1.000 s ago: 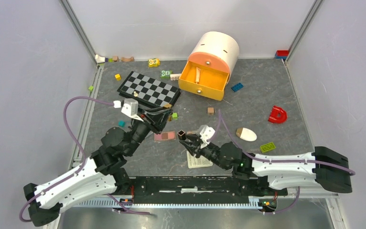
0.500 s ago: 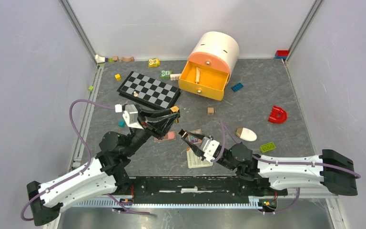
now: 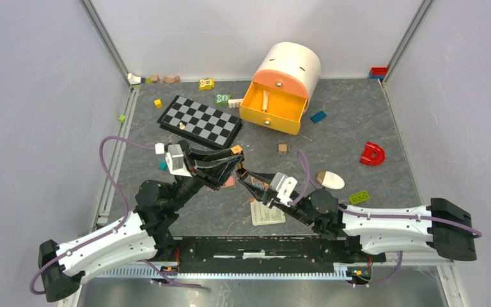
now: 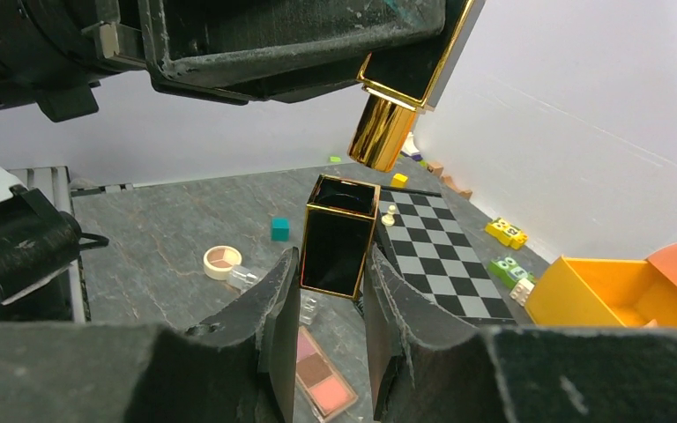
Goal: Organize the makeup
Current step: Close the lipstick.
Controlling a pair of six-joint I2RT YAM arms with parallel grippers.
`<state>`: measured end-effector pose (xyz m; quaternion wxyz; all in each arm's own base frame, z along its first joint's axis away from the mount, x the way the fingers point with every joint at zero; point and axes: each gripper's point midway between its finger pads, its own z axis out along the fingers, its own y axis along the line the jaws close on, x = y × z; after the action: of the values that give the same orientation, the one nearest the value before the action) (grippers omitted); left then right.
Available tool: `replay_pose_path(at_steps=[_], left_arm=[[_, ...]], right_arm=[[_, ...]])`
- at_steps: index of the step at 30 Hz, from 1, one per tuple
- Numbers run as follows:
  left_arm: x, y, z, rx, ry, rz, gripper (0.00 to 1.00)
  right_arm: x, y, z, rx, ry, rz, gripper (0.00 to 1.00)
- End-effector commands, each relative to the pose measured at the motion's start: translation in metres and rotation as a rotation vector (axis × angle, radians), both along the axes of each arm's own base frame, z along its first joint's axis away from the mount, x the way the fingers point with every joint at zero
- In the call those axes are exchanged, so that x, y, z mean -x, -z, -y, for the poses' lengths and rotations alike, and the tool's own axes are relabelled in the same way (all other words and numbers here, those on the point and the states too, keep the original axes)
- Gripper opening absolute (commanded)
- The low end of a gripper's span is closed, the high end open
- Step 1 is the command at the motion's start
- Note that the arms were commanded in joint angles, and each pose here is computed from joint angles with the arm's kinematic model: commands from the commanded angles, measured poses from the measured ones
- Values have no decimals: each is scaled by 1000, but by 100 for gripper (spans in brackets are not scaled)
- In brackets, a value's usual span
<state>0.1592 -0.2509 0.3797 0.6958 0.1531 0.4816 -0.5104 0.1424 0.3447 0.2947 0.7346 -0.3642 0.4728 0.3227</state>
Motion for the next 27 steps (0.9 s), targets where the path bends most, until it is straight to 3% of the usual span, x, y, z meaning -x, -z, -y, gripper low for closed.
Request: replay_pose_path(at_steps=[1, 27], left_arm=[[8, -18, -4, 79, 36, 33, 2], [-7, 6, 8, -20, -7, -14, 2]], right_arm=[[2, -35, -1, -125, -11, -22, 0], [-19, -44, 9, -187, 112, -113, 0]])
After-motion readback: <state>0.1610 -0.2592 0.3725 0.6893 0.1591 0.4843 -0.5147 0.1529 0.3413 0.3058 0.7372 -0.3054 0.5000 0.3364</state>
